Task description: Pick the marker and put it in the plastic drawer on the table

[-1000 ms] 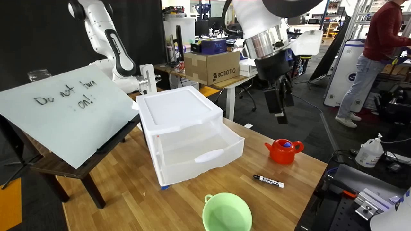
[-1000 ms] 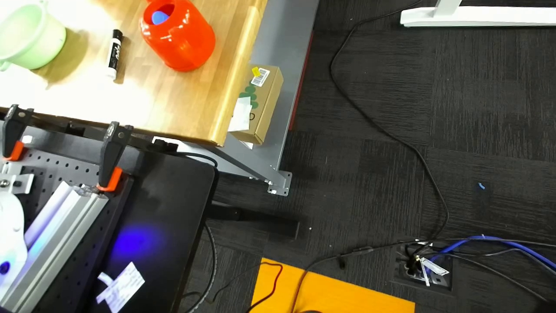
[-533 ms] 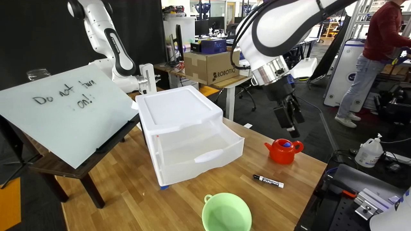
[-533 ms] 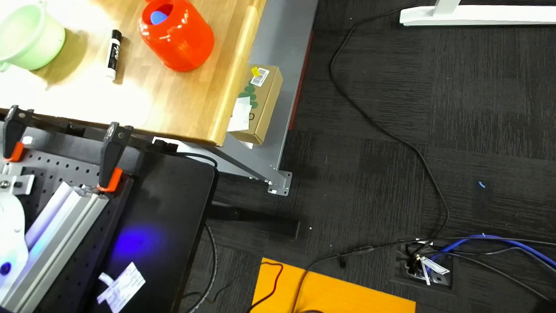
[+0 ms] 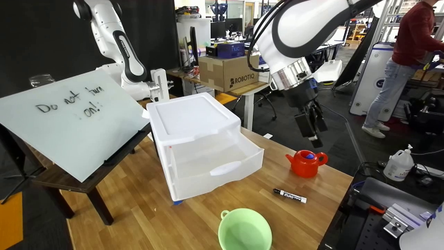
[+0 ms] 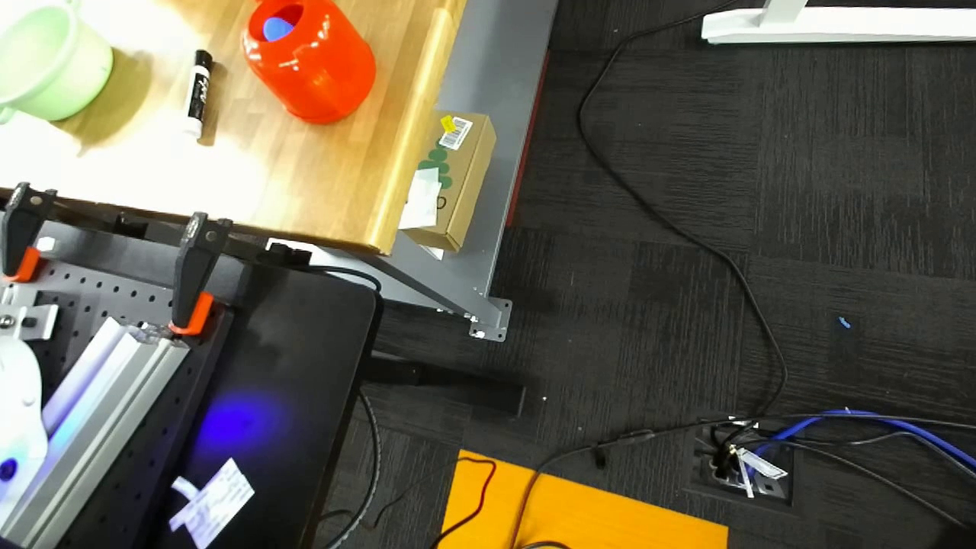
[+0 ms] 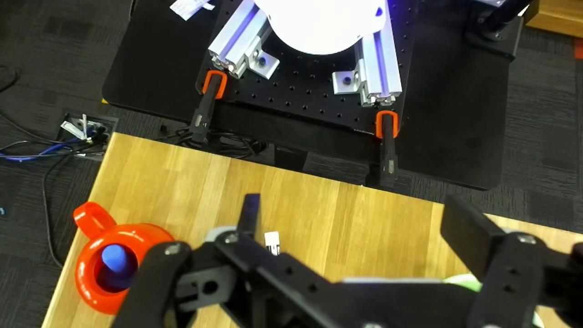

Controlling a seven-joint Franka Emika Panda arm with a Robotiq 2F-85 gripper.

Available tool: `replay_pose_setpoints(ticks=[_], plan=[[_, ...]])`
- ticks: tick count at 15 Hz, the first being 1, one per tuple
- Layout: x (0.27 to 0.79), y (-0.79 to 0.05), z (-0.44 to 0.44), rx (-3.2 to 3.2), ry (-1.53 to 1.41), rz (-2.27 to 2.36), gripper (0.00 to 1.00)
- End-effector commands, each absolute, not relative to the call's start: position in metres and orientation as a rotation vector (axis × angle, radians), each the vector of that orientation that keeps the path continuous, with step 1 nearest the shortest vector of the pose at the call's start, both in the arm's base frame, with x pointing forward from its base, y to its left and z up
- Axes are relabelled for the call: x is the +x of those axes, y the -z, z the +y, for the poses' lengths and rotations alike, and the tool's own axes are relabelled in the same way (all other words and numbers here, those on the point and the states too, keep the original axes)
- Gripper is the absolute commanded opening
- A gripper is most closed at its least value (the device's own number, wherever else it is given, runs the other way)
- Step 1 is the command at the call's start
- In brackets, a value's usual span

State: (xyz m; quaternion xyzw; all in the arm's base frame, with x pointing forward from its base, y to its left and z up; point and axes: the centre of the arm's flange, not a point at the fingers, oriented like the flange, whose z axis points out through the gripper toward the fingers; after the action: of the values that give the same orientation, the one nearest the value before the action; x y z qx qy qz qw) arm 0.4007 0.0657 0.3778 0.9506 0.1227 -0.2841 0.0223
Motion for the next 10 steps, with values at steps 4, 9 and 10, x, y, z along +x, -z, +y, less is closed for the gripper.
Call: replay_pose_setpoints(ticks=[4, 9, 10], plan=[[0.402, -0.387, 0.094, 2.873, 0.695, 0.694, 1.0], [0.404, -0.388, 0.102, 2.847, 0.737, 0.797, 1.0], [0.404, -0.388, 0.108, 2.862, 0.711, 0.779, 1.0]])
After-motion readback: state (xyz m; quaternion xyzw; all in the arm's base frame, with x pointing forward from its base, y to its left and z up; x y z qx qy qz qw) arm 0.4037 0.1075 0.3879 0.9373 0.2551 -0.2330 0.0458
